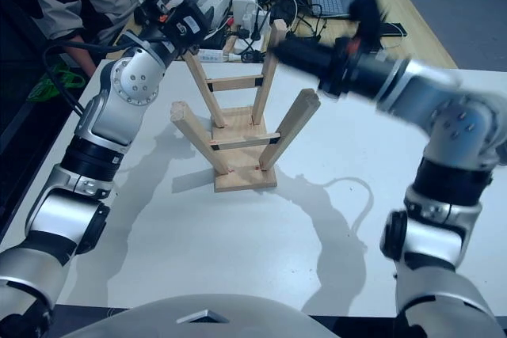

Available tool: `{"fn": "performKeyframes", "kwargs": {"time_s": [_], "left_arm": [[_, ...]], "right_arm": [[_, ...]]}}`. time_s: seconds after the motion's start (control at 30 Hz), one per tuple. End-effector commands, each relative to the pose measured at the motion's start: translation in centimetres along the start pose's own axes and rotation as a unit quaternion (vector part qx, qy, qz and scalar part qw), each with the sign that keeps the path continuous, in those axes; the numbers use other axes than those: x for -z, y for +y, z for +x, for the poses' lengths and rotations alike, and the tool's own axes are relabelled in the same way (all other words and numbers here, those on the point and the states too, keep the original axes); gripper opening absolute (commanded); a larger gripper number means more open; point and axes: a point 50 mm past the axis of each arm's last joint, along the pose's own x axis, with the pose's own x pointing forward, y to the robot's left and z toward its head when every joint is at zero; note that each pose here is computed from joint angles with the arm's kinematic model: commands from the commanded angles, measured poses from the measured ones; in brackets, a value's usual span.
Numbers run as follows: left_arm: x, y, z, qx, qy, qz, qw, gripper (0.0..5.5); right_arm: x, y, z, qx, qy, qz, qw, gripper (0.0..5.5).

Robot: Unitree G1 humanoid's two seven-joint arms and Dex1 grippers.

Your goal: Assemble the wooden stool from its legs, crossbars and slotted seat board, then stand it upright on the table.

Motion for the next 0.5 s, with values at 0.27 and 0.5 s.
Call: {"fn": "performKeyframes", "kwargs": {"time_s": [0.27,0.5], "left_arm": [[-0.6,1.7,2.4,0.034,-0.050,0.218,0.974,3.16],[-0.6,2.3,3.3,0.037,-0.076,0.278,0.957,3.16]], "right_arm": [[2.4,-0.5,1.1,0.018,0.019,0.021,0.999,2.54],[-1.1,-0.2,1.8,0.002,-0.047,0.004,0.999,2.54]]}}
